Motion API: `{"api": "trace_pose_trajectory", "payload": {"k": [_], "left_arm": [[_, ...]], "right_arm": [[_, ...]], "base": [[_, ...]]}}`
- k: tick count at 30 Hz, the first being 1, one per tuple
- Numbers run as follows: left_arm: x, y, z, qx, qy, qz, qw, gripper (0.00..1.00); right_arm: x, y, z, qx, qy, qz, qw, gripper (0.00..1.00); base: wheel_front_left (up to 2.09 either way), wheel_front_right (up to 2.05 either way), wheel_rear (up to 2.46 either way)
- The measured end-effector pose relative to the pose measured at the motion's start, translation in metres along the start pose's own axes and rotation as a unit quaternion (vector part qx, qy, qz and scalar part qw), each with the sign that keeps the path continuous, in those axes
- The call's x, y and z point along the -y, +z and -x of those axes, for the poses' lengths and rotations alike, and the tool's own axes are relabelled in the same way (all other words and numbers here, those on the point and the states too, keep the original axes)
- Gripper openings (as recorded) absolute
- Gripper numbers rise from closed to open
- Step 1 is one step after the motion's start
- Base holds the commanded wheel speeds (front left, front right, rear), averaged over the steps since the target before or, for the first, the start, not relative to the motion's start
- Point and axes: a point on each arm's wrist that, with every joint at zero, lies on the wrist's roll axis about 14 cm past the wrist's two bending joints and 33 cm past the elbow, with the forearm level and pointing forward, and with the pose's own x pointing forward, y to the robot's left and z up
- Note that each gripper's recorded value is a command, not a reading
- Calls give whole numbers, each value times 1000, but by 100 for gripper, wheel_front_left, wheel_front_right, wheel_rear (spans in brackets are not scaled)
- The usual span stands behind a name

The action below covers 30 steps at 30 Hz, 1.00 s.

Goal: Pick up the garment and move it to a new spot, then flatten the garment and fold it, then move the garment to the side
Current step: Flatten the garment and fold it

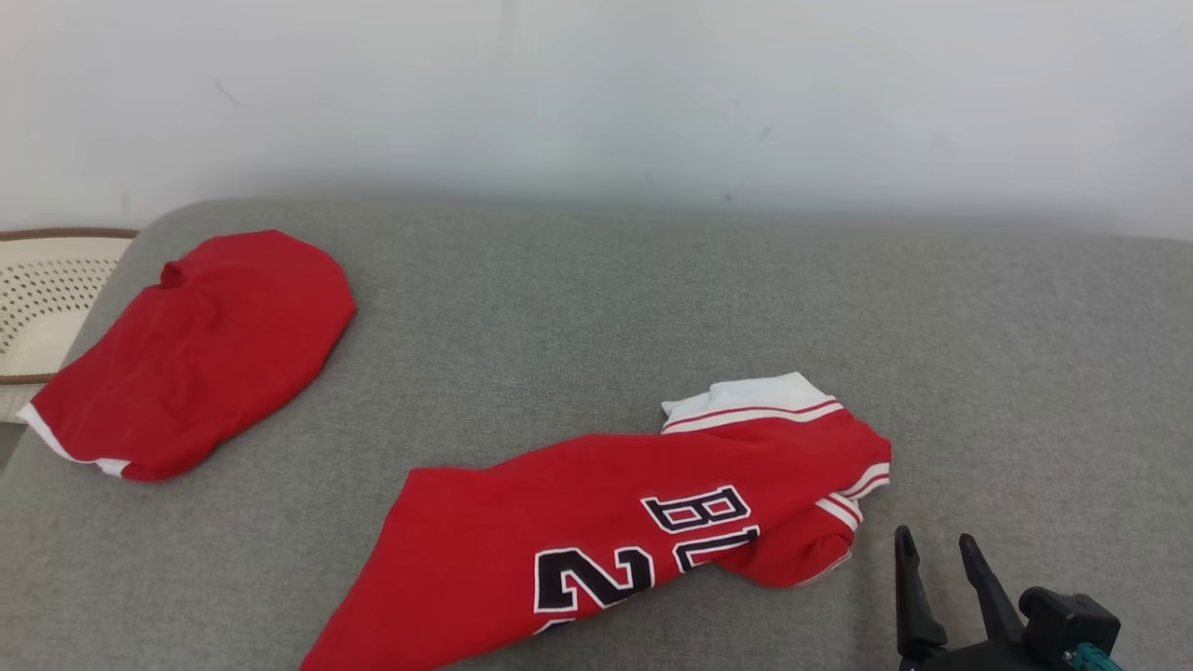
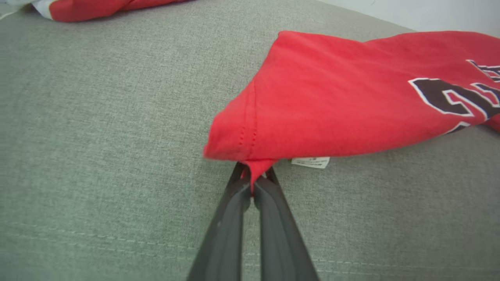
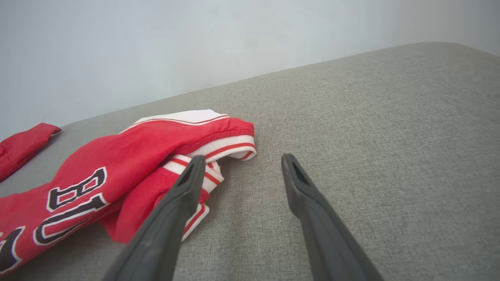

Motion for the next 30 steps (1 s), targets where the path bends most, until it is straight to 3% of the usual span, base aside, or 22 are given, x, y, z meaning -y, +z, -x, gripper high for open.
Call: {"api": "trace_pose_trajectory", "payload": {"k": [4, 5, 6, 17, 30], "left_arm": [[5, -4, 4, -6, -5, 13, 1000, 0], [7, -5, 4, -4, -5, 15, 1000, 39], [8, -5, 4, -2, -3, 15, 1000, 100], [-1, 42, 4, 101, 26, 23, 994, 100], [1, 80, 4, 166, 32, 20, 985, 100]], "right_arm": [[-2, 1, 1, -1, 3, 1, 1000, 100], [-2, 1, 1, -1, 2, 1, 1000, 100], [-1, 1, 1, -2, 2, 1, 1000, 100], [0, 2, 4, -1, -1, 2, 1000, 100], [-6, 0, -2, -7, 9, 3, 1000, 100]], "base": [[0, 0, 0], [0, 0, 0], [0, 0, 0], [0, 0, 0], [0, 0, 0]]}}
